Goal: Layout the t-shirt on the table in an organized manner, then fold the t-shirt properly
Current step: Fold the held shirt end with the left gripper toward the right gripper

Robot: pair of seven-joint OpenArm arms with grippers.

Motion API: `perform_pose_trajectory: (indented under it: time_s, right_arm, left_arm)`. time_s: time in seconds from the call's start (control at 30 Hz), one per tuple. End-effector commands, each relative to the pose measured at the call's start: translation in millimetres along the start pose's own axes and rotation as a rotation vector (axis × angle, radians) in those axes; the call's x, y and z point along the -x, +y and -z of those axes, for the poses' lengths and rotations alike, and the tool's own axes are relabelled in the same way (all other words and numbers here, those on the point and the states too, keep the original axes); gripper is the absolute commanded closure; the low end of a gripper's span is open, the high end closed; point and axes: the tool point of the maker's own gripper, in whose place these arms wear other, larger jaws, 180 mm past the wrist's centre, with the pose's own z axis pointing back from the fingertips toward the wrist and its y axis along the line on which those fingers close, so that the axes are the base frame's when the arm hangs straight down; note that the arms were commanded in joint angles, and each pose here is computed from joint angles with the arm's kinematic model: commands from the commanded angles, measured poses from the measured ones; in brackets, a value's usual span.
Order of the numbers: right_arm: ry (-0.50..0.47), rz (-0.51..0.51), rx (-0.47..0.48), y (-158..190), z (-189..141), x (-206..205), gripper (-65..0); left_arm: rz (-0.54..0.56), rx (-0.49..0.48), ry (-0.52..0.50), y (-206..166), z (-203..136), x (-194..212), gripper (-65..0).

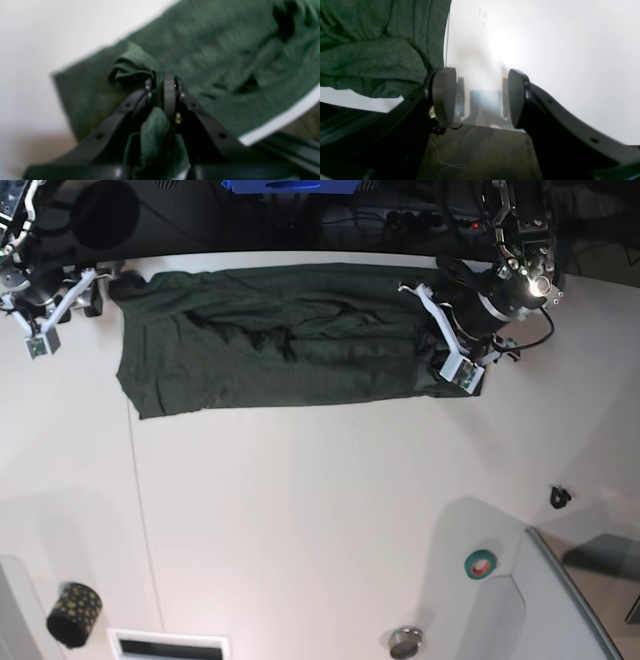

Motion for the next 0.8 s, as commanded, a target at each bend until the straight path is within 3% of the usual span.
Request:
perform_pose_trajectory:
  time_s: [0.0, 0.4, 0.77]
  right_arm:
    - [-0.039, -0.014, 0.014, -6.5, -5.0, -11.9, -30.5]
    - [-0.04, -0.014, 0.014, -6.5, -4.9, -12.6, -30.5]
    - [-0.04, -0.014, 0.014, -6.5, -4.9, -12.6, -30.5]
  left_arm:
    - [0.006, 0.003, -0.06, 0.8, -2.8, -16.9, 0.0]
    - [0.043, 0.074, -0.111, -38.9, 21.7, -53.3, 0.0]
    - [0.031, 0.139, -0.05, -56.6, 41.2, -35.7, 0.0]
